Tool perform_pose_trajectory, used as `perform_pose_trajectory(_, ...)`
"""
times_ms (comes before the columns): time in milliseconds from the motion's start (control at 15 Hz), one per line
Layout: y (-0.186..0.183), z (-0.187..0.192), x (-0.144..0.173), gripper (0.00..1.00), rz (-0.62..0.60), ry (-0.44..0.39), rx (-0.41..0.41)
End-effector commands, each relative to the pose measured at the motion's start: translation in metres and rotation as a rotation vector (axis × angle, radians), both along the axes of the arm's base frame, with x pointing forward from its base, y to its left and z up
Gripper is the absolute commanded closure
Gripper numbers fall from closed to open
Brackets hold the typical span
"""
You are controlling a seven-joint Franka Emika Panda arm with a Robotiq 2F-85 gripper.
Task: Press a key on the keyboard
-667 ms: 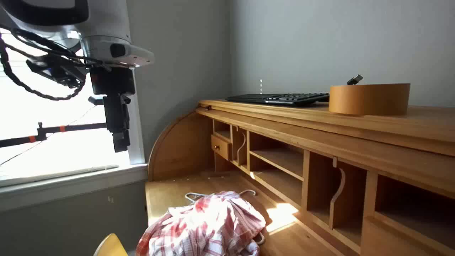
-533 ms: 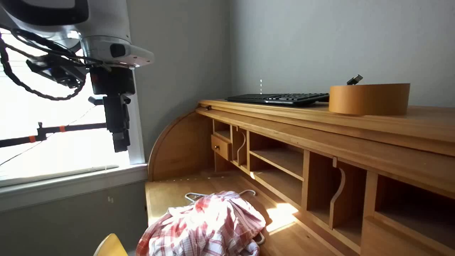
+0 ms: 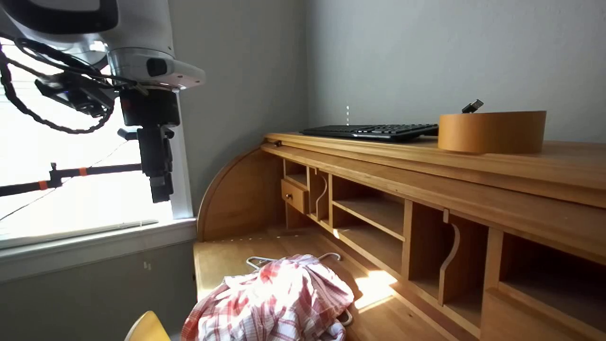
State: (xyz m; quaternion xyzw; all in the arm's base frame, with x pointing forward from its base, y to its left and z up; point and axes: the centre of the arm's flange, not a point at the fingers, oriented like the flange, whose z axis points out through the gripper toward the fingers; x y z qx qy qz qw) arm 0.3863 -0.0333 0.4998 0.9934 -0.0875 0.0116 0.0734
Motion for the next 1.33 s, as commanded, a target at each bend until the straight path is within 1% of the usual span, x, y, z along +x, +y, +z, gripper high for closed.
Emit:
perform_pose_trajectory(0,0.0,0.0,0.0,0.0,0.0,0.0,0.0)
perform_pose_trajectory(867,0.0,0.0,0.0,0.0,0.0,0.0,0.0)
perform_pose_trajectory(1000,0.003,0.006,0.013,0.0,-0.019,-0.011,0.015)
perform_pose_trajectory(1067,0.005,0.011,0.022,0.0,-0.03,-0.039,0.016)
perform_pose_trajectory(1133,0.006,0.019,0.03,0.0,-0.036,-0.044,0.027)
perform_pose_trajectory(1267,0.008,0.036,0.052,0.0,-0.061,-0.08,0.034)
